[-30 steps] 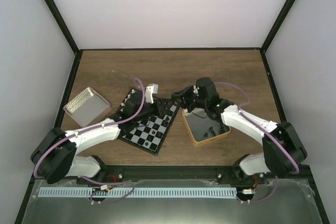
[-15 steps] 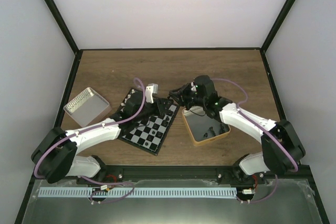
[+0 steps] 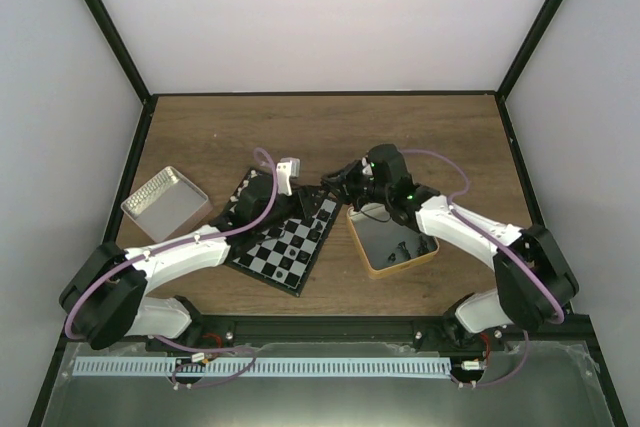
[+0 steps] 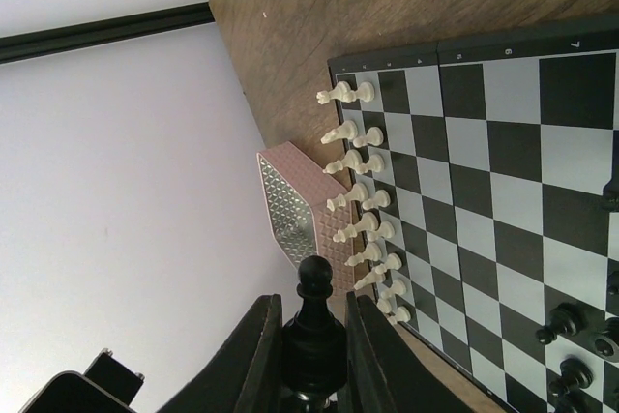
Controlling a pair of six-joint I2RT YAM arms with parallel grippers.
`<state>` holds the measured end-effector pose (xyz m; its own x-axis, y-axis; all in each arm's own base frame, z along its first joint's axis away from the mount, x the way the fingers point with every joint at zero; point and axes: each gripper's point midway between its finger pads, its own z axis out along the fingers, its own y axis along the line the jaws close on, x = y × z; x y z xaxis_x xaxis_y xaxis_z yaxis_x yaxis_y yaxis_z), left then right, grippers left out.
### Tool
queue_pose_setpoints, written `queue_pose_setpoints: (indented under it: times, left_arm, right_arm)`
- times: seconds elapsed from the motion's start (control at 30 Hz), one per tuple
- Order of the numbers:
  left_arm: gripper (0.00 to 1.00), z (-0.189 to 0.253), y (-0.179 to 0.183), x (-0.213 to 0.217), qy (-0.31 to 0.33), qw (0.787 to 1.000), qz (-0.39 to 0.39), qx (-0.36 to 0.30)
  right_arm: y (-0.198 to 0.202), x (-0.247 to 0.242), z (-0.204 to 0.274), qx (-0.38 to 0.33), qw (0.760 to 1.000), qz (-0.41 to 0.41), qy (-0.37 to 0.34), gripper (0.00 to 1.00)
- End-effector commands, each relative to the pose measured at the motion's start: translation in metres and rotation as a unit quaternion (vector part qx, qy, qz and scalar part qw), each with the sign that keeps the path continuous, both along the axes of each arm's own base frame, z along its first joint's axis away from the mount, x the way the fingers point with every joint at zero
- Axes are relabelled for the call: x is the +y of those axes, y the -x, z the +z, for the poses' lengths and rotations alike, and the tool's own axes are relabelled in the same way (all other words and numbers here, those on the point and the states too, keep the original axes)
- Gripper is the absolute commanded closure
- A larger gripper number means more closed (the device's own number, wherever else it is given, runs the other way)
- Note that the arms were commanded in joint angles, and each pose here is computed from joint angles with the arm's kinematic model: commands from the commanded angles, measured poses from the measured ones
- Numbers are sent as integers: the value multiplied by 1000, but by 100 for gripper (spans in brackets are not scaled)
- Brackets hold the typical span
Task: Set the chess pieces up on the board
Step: Pick up the chess piece from the storage box.
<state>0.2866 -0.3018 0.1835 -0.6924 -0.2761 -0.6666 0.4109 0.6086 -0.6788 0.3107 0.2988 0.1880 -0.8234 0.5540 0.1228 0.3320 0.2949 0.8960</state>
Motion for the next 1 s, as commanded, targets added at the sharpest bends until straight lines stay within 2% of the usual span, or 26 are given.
queue_pose_setpoints:
  times: [0.0, 0.07, 0.23, 0.37, 0.53, 0.67, 0.7, 0.83, 0.97]
  left_arm:
    - [63, 28, -4, -4, 24, 999, 0, -39]
    - [67, 27, -5, -5, 23, 999, -1, -38]
    - [70, 19, -5, -7, 16, 999, -5, -29]
    - [81, 20, -7, -6, 12, 1000, 1, -28]
    - [84, 15, -11, -3, -13, 999, 10, -34]
    - [92, 16, -11, -2, -16, 999, 10, -38]
    - [94, 16, -11, -2, -17, 999, 10, -39]
    - [96, 16, -12, -1, -28, 998, 8, -47]
    - [96, 14, -7, 1, -50, 997, -8, -61]
  right_arm:
    - [-2, 9, 16, -16, 1000, 15, -7, 85]
    - [-2, 9, 16, -17, 1000, 17, -7, 85]
    - [-2, 12, 18, -19, 1000, 22, -12, 85]
    - [-2, 13, 18, -21, 999, 25, -12, 85]
    - [-2, 14, 19, -21, 999, 28, -14, 85]
    - [-2, 15, 18, -23, 999, 30, -14, 82]
    - [-2, 16, 19, -27, 999, 32, -14, 79]
    - [-4, 21, 24, -59, 997, 56, -4, 51]
    - [-7, 17, 29, -101, 993, 63, 19, 35]
